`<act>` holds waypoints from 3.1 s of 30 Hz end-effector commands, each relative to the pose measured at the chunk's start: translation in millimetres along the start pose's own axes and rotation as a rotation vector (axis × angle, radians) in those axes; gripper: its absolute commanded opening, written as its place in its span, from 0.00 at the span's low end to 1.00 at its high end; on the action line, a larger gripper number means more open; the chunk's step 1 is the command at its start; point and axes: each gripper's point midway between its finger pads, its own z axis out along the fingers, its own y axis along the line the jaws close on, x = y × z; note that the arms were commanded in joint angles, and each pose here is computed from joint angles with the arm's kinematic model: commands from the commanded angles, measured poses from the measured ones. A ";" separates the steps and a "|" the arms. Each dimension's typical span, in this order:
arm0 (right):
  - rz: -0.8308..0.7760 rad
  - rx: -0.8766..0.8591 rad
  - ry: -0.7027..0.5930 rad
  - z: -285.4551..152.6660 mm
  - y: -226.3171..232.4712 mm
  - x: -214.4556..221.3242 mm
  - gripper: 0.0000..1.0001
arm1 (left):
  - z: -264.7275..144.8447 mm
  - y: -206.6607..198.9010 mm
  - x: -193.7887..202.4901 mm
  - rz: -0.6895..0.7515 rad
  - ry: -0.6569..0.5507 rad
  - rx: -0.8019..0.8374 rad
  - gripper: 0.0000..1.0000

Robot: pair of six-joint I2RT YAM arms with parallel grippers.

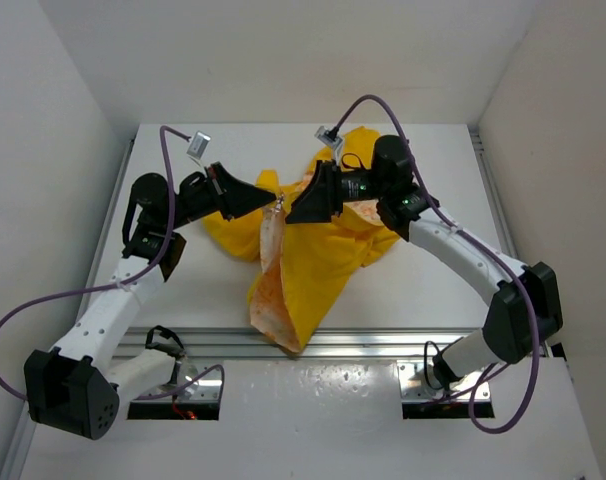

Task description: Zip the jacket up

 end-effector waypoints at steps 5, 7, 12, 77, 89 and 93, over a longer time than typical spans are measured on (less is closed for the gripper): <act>0.064 -0.023 -0.124 -0.1 0.8 -32.3 0.57 | -4.6 -18.3 -13.7 0.065 -0.057 0.050 0.00; 0.083 -0.021 -0.133 0.9 -0.2 -35.2 0.50 | -4.6 -18.7 -13.7 0.056 -0.057 0.050 0.00; 0.101 -0.020 -0.153 1.9 -7.5 -38.4 0.35 | -4.6 -18.7 -13.7 0.055 -0.057 0.050 0.00; 0.171 -0.128 0.179 -16.5 23.5 48.0 0.00 | -51.3 -7.3 41.0 1.167 0.304 0.038 0.48; 0.265 -0.107 0.177 -13.5 15.1 51.7 0.00 | -31.7 -49.6 67.7 1.464 0.335 0.267 0.38; 0.275 -0.103 0.174 -13.0 12.9 51.2 0.00 | -25.9 -57.8 76.1 1.532 0.340 0.297 0.39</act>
